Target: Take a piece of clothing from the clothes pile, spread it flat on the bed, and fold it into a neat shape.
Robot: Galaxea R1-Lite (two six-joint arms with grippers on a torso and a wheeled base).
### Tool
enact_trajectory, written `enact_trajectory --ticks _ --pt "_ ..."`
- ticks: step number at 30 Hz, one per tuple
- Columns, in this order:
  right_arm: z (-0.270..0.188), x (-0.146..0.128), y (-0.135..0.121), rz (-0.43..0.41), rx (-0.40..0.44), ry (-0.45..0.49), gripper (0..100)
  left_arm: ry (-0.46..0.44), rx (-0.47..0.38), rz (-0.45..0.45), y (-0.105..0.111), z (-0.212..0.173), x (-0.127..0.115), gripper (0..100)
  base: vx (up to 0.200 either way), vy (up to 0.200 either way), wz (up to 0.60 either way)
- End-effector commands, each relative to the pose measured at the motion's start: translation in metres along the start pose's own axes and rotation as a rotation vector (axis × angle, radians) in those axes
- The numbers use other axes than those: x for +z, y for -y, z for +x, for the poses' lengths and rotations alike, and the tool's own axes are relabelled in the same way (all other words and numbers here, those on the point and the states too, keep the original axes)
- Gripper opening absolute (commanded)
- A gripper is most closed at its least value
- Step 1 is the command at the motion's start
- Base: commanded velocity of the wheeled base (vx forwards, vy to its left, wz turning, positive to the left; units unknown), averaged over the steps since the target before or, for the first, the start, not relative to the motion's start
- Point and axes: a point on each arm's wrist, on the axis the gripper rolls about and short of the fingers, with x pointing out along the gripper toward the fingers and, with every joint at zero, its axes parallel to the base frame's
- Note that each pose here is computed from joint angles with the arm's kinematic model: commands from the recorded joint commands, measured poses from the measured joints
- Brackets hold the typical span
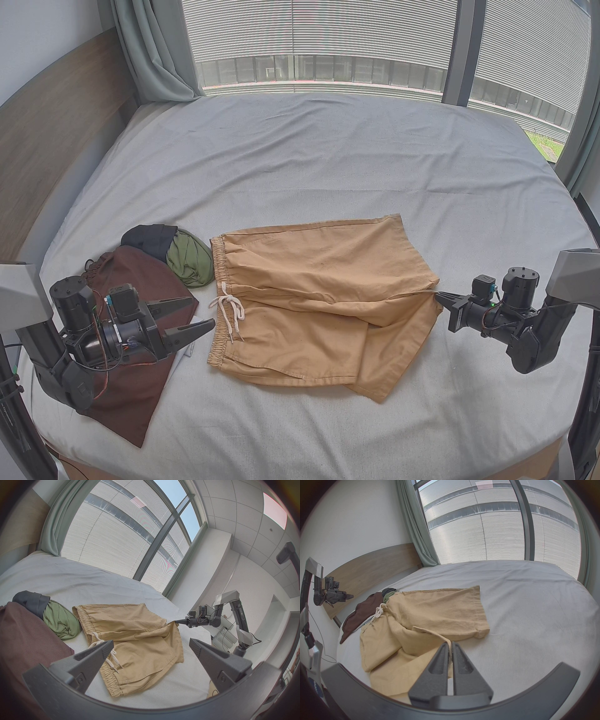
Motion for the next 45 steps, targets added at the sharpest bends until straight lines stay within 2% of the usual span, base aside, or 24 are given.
enact_trajectory --ticks 1,15,30,31,45 --pt "0.009 -0.006 0.009 -0.002 -0.015 0.01 0 -0.002 0.0 -0.002 -0.001 0.0 -0.001 100 0.0 0.0 0.0" --pt "0.033 0.006 0.016 -0.013 -0.012 0.111 0 -0.008 0.0 -0.009 -0.002 0.002 -0.003 100 0.0 0.0 0.0" --pt "0.035 0.005 0.015 -0.012 -0.003 0.119 0 -0.011 -0.003 -0.01 -0.002 0.003 -0.004 100 0.0 0.0 0.0" --pt "0.035 0.005 0.014 -0.01 -0.003 0.118 100 -0.011 -0.003 -0.01 -0.002 0.003 -0.004 100 0.0 0.0 0.0" --pt "-0.011 -0.002 -0.012 0.022 0.026 0.007 100 -0.01 -0.003 -0.005 -0.002 0.002 -0.004 100 0.0 0.0 0.0"
